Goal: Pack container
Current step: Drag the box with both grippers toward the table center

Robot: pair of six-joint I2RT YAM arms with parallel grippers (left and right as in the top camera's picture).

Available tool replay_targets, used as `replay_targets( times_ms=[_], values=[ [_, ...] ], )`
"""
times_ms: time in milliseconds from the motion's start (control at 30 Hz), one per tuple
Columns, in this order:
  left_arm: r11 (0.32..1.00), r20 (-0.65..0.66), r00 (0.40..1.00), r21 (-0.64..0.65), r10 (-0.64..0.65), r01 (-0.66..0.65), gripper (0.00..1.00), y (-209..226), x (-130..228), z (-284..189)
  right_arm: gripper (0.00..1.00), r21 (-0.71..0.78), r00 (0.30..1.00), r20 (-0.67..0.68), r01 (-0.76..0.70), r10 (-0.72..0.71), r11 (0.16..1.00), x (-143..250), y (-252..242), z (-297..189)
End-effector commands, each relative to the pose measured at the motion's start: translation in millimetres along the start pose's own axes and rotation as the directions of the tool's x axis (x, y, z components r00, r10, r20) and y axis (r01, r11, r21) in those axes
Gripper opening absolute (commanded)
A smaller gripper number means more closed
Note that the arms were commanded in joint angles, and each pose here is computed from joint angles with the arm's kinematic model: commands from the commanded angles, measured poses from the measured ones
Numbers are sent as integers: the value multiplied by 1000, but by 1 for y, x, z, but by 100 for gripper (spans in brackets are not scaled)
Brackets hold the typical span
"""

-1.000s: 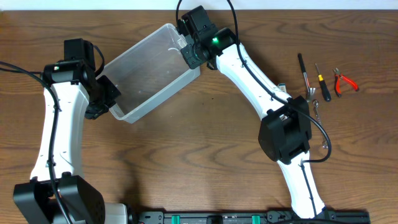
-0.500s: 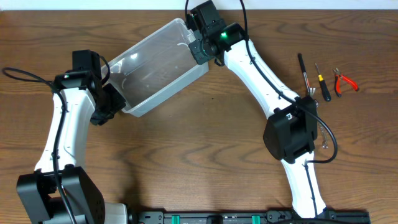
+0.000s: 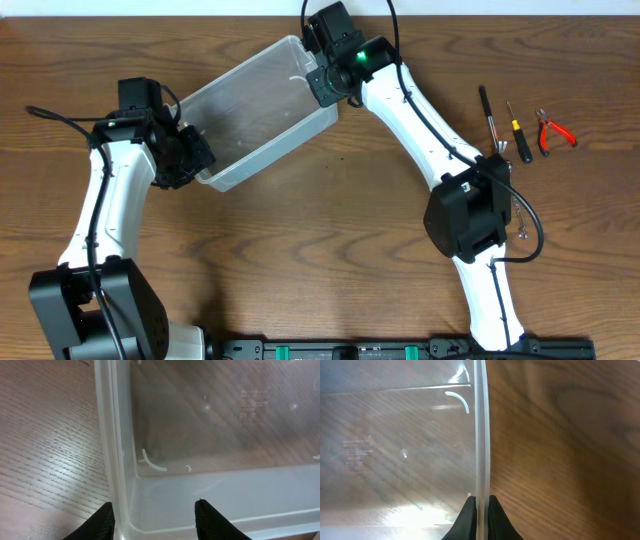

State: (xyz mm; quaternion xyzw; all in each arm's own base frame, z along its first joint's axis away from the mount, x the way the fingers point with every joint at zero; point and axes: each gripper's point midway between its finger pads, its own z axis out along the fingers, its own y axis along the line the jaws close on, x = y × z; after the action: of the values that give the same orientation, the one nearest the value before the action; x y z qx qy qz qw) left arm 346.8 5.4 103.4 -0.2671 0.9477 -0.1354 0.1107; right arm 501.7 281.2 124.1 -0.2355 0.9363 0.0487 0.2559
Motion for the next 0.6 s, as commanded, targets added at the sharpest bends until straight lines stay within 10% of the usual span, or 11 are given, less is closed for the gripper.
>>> replay_targets(
  times_ms=[0,567],
  values=[
    [1000,-34,999,3,20,-20,43,2,4,7,1,25,996,59,-64,63,998,-17,-22,-30],
    [980,-33,996,184,85,-78,43,-41,5,9,1,130,987,-43,-148,155,980,12,-63,-31]
  ],
)
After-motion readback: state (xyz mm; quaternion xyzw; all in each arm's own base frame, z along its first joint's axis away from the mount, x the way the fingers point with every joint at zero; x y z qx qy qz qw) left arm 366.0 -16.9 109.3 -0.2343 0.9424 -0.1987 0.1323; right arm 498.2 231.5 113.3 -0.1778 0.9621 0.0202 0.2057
